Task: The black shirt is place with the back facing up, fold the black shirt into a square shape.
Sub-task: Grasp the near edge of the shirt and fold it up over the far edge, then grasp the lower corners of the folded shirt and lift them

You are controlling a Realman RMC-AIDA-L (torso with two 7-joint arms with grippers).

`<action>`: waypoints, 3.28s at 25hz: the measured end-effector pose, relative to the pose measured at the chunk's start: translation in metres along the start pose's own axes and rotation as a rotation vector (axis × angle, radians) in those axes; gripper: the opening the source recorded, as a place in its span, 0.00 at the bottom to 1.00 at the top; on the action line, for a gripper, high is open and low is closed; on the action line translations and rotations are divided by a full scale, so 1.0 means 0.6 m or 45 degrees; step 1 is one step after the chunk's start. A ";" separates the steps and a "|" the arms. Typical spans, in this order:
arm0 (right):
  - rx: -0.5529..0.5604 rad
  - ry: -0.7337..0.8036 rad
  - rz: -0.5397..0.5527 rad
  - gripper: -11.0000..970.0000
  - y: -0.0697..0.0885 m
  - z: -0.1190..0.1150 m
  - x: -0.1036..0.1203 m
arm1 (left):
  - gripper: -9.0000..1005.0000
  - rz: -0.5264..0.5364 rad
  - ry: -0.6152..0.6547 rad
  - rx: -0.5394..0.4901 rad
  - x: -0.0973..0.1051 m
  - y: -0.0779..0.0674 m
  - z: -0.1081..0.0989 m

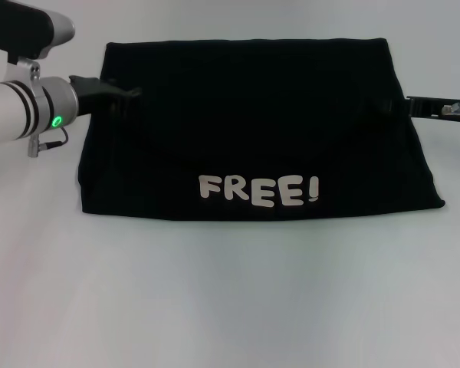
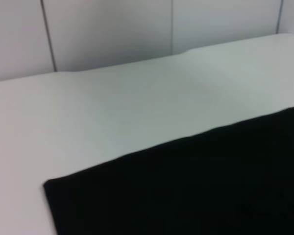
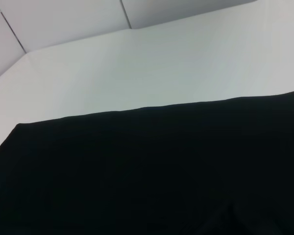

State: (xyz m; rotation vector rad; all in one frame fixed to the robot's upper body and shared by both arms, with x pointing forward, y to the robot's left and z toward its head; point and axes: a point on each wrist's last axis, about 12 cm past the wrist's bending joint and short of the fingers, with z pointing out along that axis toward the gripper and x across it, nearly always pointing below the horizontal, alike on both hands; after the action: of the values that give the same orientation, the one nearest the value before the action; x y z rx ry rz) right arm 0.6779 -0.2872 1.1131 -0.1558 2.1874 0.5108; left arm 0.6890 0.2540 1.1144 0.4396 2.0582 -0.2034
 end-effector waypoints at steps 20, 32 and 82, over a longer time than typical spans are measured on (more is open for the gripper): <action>-0.448 0.025 0.074 0.79 -0.013 -0.101 0.040 | 0.91 -0.238 0.035 0.389 0.055 0.021 -0.144; -0.414 0.038 0.075 0.79 -0.005 -0.086 0.048 | 0.90 -0.219 0.200 0.261 0.160 0.035 -0.167; -0.357 0.067 0.102 0.78 -0.023 -0.095 0.067 | 0.33 0.012 0.279 0.260 0.152 0.006 -0.123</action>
State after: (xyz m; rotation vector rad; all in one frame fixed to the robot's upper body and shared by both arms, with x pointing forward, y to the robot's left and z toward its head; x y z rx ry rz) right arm 0.6155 -0.3207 1.1083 -0.2355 2.1704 0.8674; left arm 0.5898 0.3013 1.0733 0.6192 2.2586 -0.3761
